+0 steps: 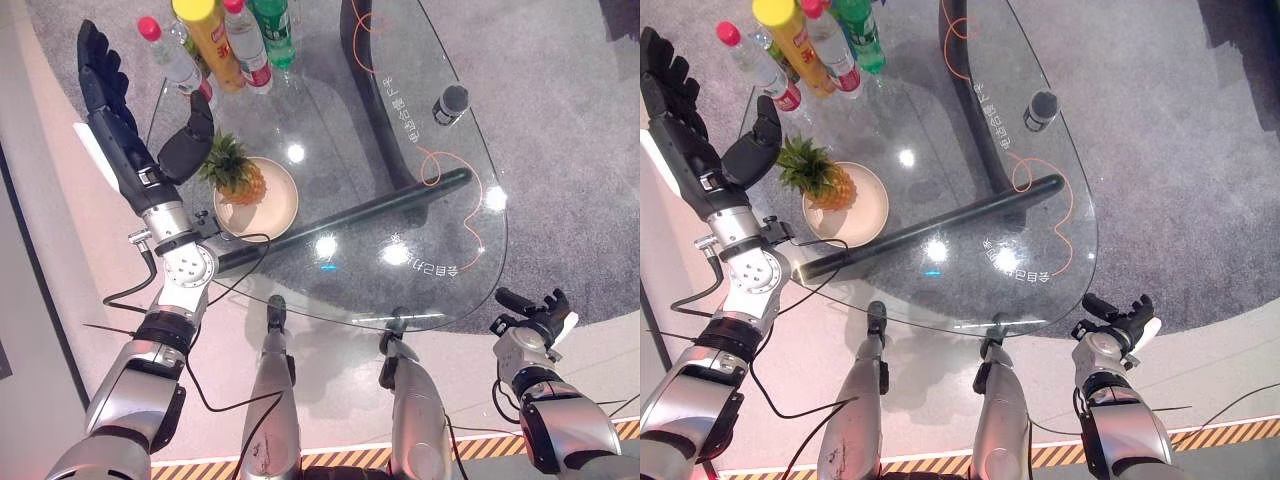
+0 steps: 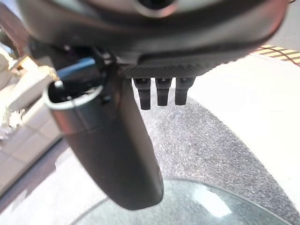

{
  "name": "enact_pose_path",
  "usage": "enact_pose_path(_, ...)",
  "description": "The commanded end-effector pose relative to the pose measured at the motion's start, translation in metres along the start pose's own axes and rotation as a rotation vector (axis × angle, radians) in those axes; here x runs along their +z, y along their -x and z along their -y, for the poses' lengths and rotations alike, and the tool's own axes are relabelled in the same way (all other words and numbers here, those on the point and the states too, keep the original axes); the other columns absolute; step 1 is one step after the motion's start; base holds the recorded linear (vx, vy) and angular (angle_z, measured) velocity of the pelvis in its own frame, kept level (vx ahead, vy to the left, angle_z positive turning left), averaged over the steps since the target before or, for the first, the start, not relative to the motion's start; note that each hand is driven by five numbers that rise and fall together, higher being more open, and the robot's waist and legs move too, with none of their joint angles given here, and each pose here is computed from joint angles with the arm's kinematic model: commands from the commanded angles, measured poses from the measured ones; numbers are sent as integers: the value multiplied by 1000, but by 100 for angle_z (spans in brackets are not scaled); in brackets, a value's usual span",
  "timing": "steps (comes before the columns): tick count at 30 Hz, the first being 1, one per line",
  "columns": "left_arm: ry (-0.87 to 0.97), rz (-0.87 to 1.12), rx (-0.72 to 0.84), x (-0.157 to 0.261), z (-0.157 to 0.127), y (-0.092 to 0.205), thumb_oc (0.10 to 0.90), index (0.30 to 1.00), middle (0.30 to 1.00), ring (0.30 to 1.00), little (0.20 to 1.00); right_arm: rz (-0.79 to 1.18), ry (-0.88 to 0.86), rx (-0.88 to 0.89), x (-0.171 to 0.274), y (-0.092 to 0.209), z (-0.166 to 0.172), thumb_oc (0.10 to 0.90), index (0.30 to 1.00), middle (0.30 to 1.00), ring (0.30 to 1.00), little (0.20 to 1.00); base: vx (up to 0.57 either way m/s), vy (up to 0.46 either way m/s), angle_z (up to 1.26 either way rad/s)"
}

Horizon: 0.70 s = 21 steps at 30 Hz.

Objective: Pick up the fruit to the plate

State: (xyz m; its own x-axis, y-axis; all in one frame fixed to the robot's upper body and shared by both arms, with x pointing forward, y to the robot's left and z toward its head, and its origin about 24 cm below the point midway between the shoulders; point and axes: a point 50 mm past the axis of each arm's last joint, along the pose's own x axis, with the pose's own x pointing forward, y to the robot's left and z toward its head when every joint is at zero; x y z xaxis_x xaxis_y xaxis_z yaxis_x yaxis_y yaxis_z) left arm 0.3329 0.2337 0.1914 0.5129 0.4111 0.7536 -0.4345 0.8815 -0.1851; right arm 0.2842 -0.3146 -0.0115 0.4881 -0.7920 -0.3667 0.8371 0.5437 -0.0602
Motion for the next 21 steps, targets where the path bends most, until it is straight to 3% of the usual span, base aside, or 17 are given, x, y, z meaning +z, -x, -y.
enact_pose_path(1,61,137,44,26,-9,-28,800,900,900,900,900,70,7,-89,2,-10,36,800,900,900,900,900,81,-8,-4)
enact_pose_path(4,6,4,77,7,-29,-16,800,900,900,900,900,51,25,-101,-16,-9,53,800,900,900,900,900,114,11,-1)
enact_pose_path(7,-75,-235,104,-25,-65,19,800,900,900,900,900,24,77,-83,-41,-3,75,800,900,900,900,900,157,48,-1)
enact_pose_path(12,-217,-450,94,-51,-97,68,800,900,900,900,900,-30,167,-56,-67,5,94,800,900,900,900,900,182,42,5)
enact_pose_path(13,-293,-546,75,-59,-113,92,800,900,900,900,900,-75,214,-31,-81,10,105,800,900,900,900,900,230,37,2)
enact_pose_path(16,-382,-696,42,-69,-133,125,800,900,900,900,900,-128,283,0,-99,18,114,800,900,900,900,900,193,17,-1)
enact_pose_path(18,-467,-934,-45,-79,-155,177,800,900,900,900,900,-200,368,27,-120,30,122,800,900,900,900,900,274,18,4)
enact_pose_path(21,-558,-1194,-119,-82,-173,231,800,900,900,900,900,-310,456,67,-139,38,131,800,900,900,900,900,230,31,2)
